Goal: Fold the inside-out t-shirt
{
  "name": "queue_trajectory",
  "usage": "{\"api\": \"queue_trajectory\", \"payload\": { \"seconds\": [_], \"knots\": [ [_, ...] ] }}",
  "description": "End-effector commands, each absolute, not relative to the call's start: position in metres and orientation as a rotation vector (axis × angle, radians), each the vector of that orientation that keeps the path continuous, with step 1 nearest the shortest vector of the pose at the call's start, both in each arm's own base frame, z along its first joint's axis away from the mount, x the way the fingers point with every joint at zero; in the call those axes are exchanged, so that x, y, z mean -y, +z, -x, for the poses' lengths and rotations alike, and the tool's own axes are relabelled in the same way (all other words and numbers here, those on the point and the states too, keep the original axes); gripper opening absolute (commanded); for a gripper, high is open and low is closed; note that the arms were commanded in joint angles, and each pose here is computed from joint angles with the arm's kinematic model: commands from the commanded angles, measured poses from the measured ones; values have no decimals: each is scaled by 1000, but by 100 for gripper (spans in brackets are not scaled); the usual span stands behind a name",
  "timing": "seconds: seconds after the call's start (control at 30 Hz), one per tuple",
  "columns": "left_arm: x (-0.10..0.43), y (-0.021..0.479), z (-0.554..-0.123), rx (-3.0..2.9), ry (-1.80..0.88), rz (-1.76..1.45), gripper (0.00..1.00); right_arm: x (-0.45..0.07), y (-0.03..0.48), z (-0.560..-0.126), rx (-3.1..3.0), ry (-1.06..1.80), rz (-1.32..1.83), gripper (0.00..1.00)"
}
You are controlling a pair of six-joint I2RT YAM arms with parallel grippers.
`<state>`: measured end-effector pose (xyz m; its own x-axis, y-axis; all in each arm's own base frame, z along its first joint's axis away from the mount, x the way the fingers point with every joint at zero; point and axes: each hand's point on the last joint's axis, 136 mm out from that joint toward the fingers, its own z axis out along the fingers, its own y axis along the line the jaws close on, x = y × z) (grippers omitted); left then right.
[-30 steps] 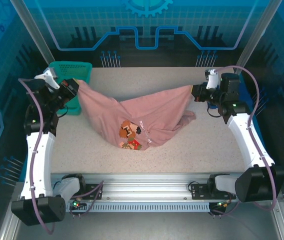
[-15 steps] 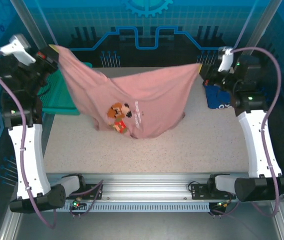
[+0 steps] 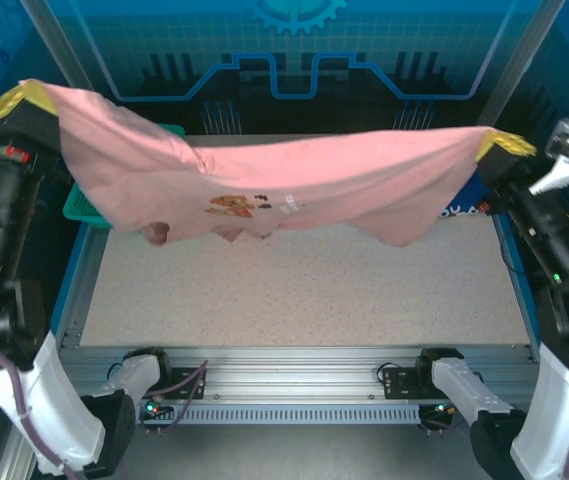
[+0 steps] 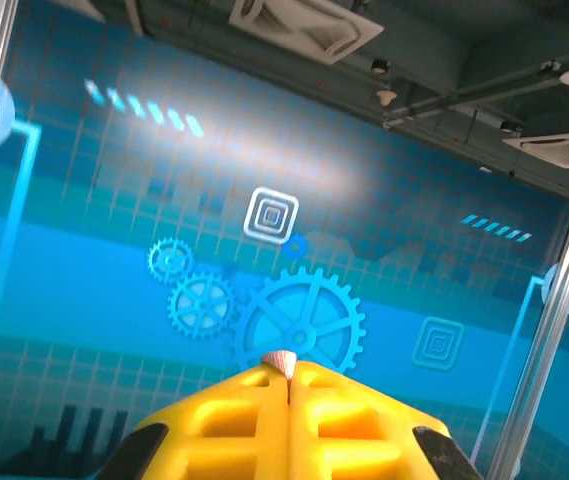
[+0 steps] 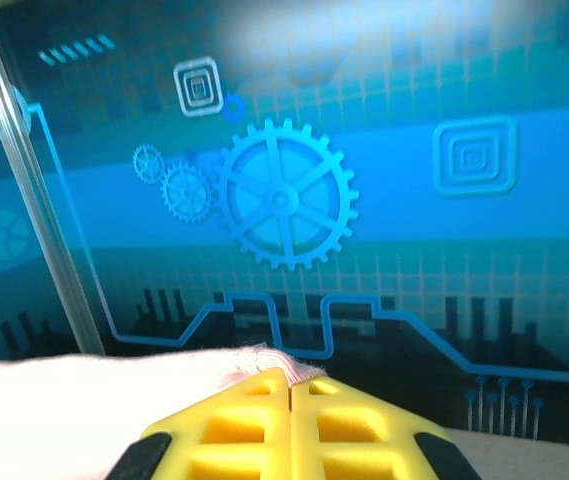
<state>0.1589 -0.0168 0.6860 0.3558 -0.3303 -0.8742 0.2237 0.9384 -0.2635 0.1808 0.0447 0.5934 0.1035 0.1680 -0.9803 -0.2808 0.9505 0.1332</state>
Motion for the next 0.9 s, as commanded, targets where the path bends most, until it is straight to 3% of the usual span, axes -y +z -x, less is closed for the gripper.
{"api": "queue_trajectory", "payload": {
  "seconds": [0.0, 0.13, 0.2, 0.3, 0.5, 0.73, 0.8, 0.87],
  "knots": [
    [21, 711, -117, -1052, -257, 59, 0, -30, 605, -151, -1395, 240, 47, 0],
    [20, 728, -124, -1029, -271, 49, 0, -24, 618, -136, -1349, 198, 31, 0],
    [14, 724, -160, -1077, -303, 67, 0, -19, 616, -150, -1369, 168, 17, 0],
    [-2, 697, -248, -1217, -376, 110, 0, -11, 597, -195, -1452, 120, -6, 0],
    [1, 585, -441, -1533, -431, 122, 0, 4, 512, -332, -1680, 43, -40, 0],
    [23, 386, -625, -1860, -469, 155, 0, -2, 348, -505, -1974, 48, -49, 0],
    [22, 334, -663, -1904, -476, 201, 12, -3, 302, -550, -2059, 46, -63, 0],
    [17, 295, -691, -1918, -482, 271, 31, -3, 256, -588, -2176, 39, -86, 9]
  ]
}}
